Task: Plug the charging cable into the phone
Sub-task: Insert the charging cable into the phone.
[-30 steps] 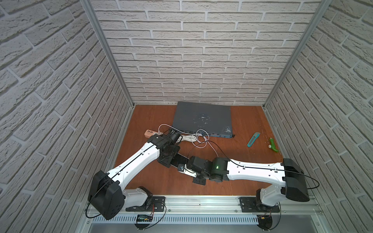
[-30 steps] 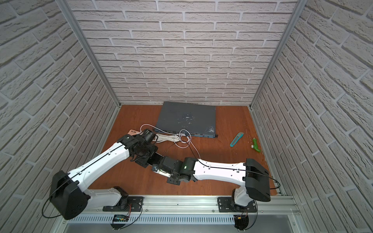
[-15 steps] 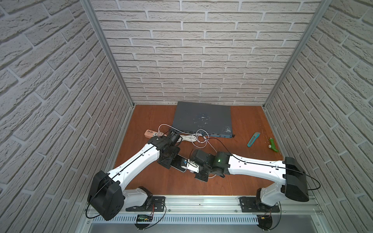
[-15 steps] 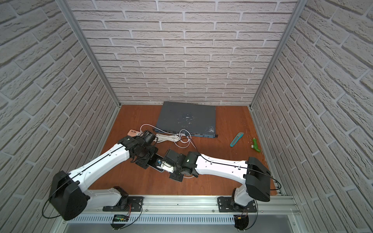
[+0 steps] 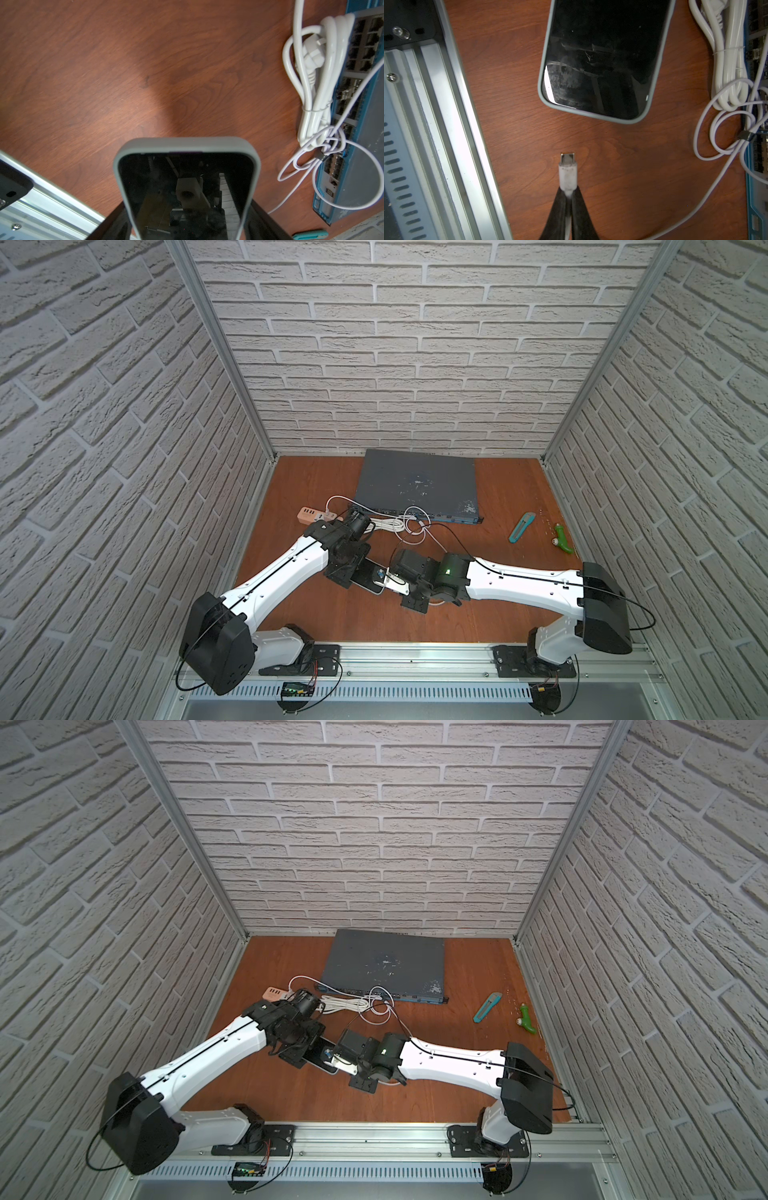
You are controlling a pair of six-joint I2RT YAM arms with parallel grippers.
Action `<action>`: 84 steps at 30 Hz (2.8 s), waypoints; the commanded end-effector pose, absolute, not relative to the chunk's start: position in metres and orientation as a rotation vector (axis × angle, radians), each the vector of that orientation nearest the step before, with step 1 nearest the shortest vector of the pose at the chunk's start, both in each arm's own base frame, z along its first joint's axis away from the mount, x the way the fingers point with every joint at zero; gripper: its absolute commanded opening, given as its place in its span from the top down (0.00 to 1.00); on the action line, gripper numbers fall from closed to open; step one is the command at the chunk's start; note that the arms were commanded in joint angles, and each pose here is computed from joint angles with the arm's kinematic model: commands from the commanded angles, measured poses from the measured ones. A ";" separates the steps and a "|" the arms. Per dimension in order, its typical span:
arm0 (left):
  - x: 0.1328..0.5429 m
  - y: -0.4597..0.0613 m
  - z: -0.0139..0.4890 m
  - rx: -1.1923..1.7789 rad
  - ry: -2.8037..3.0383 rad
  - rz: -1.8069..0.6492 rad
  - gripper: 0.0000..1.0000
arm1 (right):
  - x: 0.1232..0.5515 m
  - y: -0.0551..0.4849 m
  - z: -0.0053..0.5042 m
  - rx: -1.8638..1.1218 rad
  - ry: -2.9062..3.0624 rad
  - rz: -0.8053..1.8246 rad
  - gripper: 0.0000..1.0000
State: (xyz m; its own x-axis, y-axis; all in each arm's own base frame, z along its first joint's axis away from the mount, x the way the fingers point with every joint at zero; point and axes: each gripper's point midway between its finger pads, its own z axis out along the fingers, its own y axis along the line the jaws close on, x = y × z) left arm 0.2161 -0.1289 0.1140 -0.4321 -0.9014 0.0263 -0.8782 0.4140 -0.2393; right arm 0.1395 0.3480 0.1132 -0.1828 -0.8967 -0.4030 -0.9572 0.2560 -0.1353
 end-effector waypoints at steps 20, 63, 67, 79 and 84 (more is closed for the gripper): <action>0.212 -0.125 0.120 -1.660 2.519 -0.337 1.00 | 0.148 0.363 0.115 -1.662 2.111 0.124 0.97; 0.211 -0.133 0.119 -1.621 2.546 -0.332 1.00 | 0.156 0.371 0.113 -1.650 2.092 0.096 0.97; 0.211 -0.133 0.120 -1.623 2.540 -0.329 1.00 | 0.157 0.372 0.115 -1.640 2.089 0.100 0.97; 0.210 -0.131 0.120 -1.628 2.526 -0.315 1.00 | 0.157 0.367 0.114 -1.626 2.100 0.090 0.97; 0.209 -0.124 0.124 -1.636 2.494 -0.299 1.00 | 0.152 0.354 0.116 -1.618 2.118 0.088 0.97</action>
State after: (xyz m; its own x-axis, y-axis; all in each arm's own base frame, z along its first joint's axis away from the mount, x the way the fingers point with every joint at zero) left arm 0.2095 -0.1294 0.1156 -0.4142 -0.9101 0.0107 -0.8866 0.4008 -0.2308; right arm 0.1547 0.3601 0.1052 -0.1776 -0.9095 -0.3758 -0.9336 0.2765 -0.2280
